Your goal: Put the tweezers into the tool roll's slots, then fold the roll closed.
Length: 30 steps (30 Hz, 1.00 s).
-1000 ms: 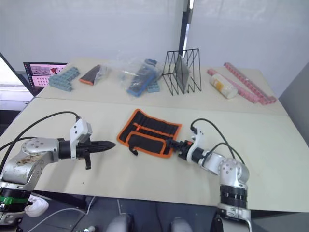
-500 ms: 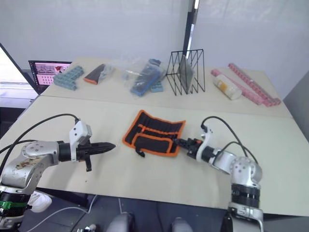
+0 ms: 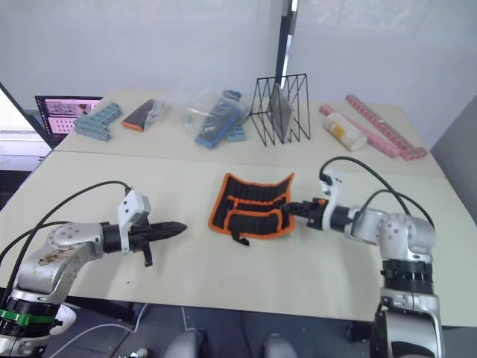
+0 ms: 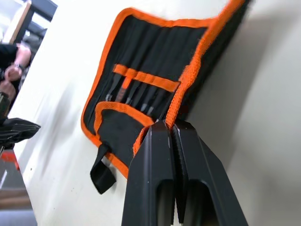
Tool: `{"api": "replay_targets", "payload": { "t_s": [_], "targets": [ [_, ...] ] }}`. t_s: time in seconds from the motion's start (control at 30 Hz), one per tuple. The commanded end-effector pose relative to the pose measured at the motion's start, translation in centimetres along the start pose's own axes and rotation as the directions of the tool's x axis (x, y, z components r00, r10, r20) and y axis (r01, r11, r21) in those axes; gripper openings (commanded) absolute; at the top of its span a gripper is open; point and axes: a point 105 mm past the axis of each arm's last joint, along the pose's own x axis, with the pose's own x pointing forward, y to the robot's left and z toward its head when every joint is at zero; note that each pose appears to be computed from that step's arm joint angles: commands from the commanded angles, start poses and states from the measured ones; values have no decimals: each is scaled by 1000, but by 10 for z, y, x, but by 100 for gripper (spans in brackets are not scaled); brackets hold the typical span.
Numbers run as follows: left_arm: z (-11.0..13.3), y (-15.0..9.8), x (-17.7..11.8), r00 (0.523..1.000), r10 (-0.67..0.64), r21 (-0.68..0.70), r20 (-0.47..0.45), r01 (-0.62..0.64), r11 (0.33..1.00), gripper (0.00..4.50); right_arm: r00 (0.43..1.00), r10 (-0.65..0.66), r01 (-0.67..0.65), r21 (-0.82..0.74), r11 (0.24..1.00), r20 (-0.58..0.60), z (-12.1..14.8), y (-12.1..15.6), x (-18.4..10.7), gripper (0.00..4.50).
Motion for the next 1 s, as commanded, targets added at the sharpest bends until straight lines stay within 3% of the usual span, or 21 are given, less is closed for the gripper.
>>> {"api": "replay_targets", "payload": {
  "t_s": [0.03,0.4,0.67,0.97,1.0],
  "targets": [
    [8,-4,1,1000,1,41,24,-2,999,0,999,36,-36,-67,997,1,10,18,7,3],
    [13,-12,11,998,-2,40,59,0,999,0,999,37,-40,-89,995,-30,-2,26,33,3],
    [21,-12,21,996,-30,48,82,27,999,0,999,-35,36,-77,996,8,4,5,9,3],
    [28,-13,33,991,-94,56,99,89,994,0,996,-75,73,32,997,50,-14,-12,-11,3],
    [28,-14,35,989,-107,59,99,101,993,0,996,-64,61,48,997,62,-15,-11,-12,30]
  ]
}}
